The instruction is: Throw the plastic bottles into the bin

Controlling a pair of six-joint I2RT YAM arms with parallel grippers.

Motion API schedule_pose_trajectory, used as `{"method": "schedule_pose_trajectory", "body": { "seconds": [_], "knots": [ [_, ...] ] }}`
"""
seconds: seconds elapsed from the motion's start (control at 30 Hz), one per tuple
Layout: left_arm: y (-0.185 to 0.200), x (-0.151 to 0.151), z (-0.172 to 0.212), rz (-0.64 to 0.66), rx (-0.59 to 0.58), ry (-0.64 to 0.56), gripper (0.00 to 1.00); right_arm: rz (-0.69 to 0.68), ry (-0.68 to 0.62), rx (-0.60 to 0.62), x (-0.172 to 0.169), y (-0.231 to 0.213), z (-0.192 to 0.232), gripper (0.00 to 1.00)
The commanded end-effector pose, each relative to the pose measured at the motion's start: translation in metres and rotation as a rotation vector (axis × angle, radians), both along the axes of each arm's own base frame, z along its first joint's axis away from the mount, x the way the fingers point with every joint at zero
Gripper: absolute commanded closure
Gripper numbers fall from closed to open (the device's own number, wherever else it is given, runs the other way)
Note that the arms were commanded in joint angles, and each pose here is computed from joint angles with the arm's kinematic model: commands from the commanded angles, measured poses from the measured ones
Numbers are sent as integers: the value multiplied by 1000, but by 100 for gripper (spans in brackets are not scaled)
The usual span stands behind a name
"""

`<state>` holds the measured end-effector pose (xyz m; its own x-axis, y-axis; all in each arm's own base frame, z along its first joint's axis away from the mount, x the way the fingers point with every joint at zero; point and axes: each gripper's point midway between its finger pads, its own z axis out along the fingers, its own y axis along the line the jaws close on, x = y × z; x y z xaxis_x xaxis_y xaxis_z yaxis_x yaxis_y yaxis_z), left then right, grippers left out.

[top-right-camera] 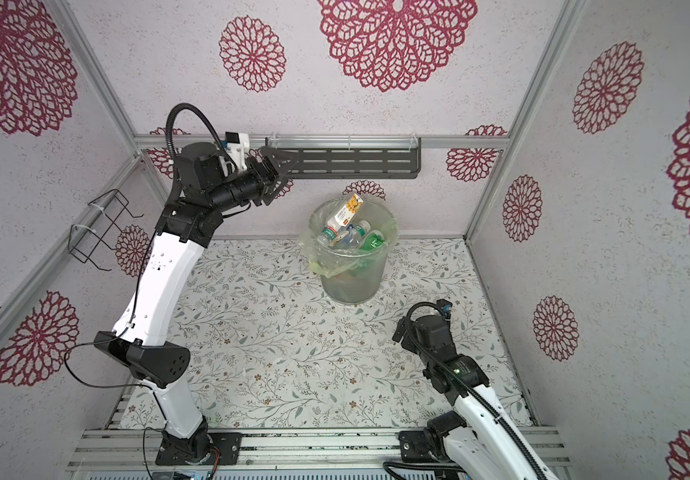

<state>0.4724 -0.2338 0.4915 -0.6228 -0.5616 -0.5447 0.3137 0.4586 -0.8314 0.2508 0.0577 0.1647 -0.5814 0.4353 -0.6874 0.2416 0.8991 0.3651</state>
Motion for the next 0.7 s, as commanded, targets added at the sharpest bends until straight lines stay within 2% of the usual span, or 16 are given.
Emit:
{"method": "schedule_pose_trajectory", "body": {
  "seconds": [0.0,0.17,0.33,0.47,0.67],
  "knots": [
    [36,-3,-34,90,144,39,3,5,-42,9,8,2,19,1],
    [94,-13,-93,251,330,109,3,0,-26,-48,16,-1,19,1],
    [151,-29,-144,406,456,189,3,-4,-42,-117,29,-3,18,1],
    [183,-47,-185,479,555,256,3,37,-83,-169,43,1,21,1],
    [234,-74,-245,642,765,307,3,-55,-161,-293,55,-20,21,1]
  ]
}}
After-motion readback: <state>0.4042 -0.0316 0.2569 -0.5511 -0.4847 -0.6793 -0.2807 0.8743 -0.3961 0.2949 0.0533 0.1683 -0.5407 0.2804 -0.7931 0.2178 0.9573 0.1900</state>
